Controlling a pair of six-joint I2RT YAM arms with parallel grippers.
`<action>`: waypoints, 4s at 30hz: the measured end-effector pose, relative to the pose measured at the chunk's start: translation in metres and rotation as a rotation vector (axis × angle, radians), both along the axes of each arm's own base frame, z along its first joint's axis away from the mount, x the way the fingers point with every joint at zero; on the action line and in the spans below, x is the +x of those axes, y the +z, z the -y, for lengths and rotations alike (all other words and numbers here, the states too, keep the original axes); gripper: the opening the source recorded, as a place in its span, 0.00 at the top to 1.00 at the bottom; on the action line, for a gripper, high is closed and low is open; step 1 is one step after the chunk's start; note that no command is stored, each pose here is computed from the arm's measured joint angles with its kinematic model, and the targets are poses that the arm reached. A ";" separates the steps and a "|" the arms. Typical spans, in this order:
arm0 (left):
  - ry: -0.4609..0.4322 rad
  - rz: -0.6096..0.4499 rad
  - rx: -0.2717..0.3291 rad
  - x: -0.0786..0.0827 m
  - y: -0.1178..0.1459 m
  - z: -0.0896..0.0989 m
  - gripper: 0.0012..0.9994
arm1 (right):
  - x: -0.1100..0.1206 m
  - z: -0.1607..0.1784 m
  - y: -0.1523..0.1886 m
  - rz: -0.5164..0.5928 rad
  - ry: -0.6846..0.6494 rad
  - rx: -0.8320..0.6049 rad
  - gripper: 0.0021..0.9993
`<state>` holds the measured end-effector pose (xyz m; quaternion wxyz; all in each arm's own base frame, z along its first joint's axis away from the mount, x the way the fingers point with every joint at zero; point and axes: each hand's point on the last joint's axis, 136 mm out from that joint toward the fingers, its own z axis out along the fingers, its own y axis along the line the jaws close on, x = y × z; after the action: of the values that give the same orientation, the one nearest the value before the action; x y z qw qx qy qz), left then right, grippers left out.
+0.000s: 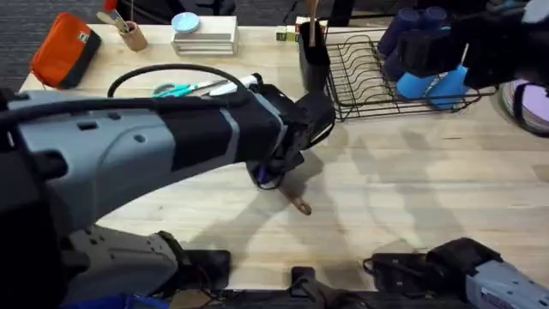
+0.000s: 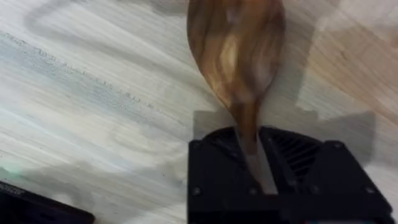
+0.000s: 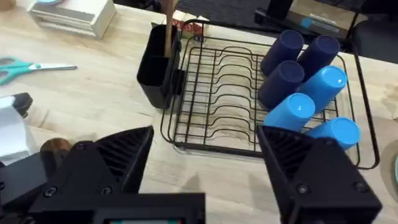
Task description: Pick up the spoon on the table one by one and put them onto the rack
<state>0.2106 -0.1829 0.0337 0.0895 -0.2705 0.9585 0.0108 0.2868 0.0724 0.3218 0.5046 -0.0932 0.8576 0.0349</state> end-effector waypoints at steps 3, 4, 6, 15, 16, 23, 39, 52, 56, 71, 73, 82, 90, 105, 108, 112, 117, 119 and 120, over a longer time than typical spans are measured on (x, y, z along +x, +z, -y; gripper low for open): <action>0.008 0.001 -0.002 0.002 0.000 -0.001 0.91 | 0.000 0.000 0.000 0.000 0.000 0.000 0.00; 0.010 0.003 -0.003 0.002 0.001 -0.001 0.94 | 0.000 0.000 0.000 0.000 0.000 0.000 0.00; 0.010 0.003 -0.006 0.003 0.001 -0.001 0.95 | 0.000 0.000 0.000 0.000 0.000 0.000 0.00; 0.029 -0.020 -0.005 0.003 0.001 -0.005 0.96 | 0.000 0.000 0.000 0.000 0.000 0.000 0.00; 0.032 -0.026 -0.005 0.003 0.001 -0.005 0.96 | 0.000 0.000 0.000 0.000 0.000 0.000 0.01; 0.006 -0.015 0.057 0.015 0.008 -0.014 0.96 | 0.000 0.000 0.000 0.000 0.000 0.000 0.00; -0.033 0.312 -0.010 0.103 0.115 -0.013 0.96 | 0.000 0.000 0.000 0.000 0.000 0.000 0.00; -0.189 0.619 0.075 0.163 0.187 -0.007 0.96 | 0.000 0.000 0.000 0.000 0.000 0.000 0.00; -0.202 0.704 0.092 0.177 0.203 -0.004 0.96 | 0.000 0.000 0.000 0.000 0.000 0.000 0.00; -0.176 0.973 0.024 0.212 0.259 0.015 0.96 | 0.000 0.000 0.000 0.000 0.000 0.000 0.00; -0.191 1.007 0.026 0.215 0.267 0.017 0.96 | 0.000 0.000 0.000 0.000 0.000 0.000 0.00; -0.223 1.142 0.020 0.226 0.300 0.026 0.96 | 0.000 0.000 0.000 0.000 0.000 0.000 0.00; -0.226 1.219 0.002 0.230 0.319 0.031 0.96 | 0.000 0.000 0.000 0.000 0.000 0.000 0.00; -0.244 1.279 -0.023 0.267 0.292 0.062 0.96 | 0.000 0.000 0.000 -0.001 0.000 0.000 0.00; -0.237 1.296 -0.031 0.272 0.289 0.065 0.96 | -0.001 0.000 -0.001 -0.004 0.000 -0.001 0.00; -0.232 1.308 -0.036 0.281 0.278 0.072 0.96 | -0.002 0.001 -0.003 -0.012 0.000 -0.004 0.01; -0.228 1.318 -0.041 0.293 0.260 0.080 0.96 | -0.002 0.001 -0.004 -0.018 0.000 -0.006 0.00; -0.223 1.332 -0.043 0.300 0.250 0.084 0.96 | -0.002 0.001 -0.004 -0.018 0.000 -0.006 0.00; -0.223 1.337 -0.044 0.301 0.248 0.085 0.96 | -0.002 0.001 -0.004 -0.018 0.000 -0.006 0.00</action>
<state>0.5121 -0.2678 0.2817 0.6582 -0.1204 0.7191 -0.1876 0.2845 0.0717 0.3178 0.4966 -0.0944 0.8622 0.0332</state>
